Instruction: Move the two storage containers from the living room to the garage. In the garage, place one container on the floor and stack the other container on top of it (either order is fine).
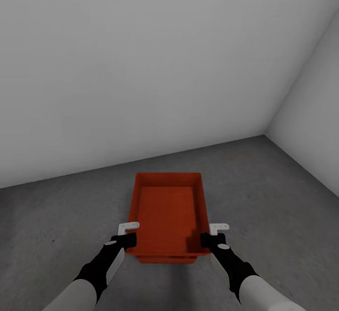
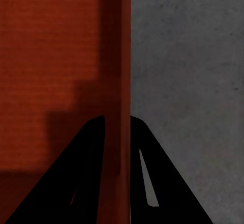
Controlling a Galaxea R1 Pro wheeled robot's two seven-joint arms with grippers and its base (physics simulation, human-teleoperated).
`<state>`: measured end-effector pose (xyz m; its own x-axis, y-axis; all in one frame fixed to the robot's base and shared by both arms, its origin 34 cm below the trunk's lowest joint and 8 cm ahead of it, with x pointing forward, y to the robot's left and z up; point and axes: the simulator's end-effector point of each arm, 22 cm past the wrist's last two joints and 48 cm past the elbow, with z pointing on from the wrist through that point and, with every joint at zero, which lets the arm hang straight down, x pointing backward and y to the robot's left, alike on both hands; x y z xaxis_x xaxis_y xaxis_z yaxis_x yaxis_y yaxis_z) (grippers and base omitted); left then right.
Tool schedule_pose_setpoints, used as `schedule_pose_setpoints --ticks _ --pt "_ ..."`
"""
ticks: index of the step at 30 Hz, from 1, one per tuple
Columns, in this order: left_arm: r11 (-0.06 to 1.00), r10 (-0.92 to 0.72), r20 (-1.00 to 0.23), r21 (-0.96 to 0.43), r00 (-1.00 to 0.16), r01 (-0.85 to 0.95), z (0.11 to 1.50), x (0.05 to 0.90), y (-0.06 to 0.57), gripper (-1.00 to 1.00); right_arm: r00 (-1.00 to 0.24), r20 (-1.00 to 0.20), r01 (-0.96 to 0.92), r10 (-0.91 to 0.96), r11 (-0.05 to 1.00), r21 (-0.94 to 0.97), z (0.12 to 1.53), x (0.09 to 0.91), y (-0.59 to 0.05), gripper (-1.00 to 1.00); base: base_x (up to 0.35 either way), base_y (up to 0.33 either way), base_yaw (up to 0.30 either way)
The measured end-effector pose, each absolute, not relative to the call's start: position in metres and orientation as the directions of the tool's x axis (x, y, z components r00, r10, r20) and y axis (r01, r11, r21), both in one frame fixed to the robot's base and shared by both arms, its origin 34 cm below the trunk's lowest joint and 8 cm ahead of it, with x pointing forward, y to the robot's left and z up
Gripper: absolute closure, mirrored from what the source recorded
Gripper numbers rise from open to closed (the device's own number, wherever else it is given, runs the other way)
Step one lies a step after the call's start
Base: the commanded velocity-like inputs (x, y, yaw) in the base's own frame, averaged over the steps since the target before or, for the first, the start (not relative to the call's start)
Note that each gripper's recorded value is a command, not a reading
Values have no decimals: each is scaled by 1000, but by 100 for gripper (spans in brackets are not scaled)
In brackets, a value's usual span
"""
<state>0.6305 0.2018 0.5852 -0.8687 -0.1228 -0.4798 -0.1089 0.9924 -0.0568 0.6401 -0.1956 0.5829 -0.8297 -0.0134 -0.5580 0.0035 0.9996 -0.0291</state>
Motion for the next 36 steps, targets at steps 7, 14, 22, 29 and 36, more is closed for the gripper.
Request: schedule_pose_setpoints --ticks 7,14,22,29,36 --pt "992 -123 -480 -57 -869 -109 585 630 202 100 -830 -558 3 -14 1000 -29 583 640 -196 100 0 0 0" --pt "992 -123 -480 -57 -869 -109 578 631 202 100 -830 -558 3 -14 1000 -30 576 641 -196 100 0 0 0" --pt "993 -122 -479 -56 -869 -108 567 632 202 100 -830 -557 4 -13 1000 -29 564 641 -196 100 0 0 0" --pt "992 -122 -479 -57 -869 -109 556 632 202 100 -830 -558 3 -14 1000 -30 554 642 -196 100 0 0 0" --pt "992 -124 -477 -58 -870 -110 545 632 202 100 -830 -557 3 -14 1000 -30 543 642 -196 100 0 0 0"
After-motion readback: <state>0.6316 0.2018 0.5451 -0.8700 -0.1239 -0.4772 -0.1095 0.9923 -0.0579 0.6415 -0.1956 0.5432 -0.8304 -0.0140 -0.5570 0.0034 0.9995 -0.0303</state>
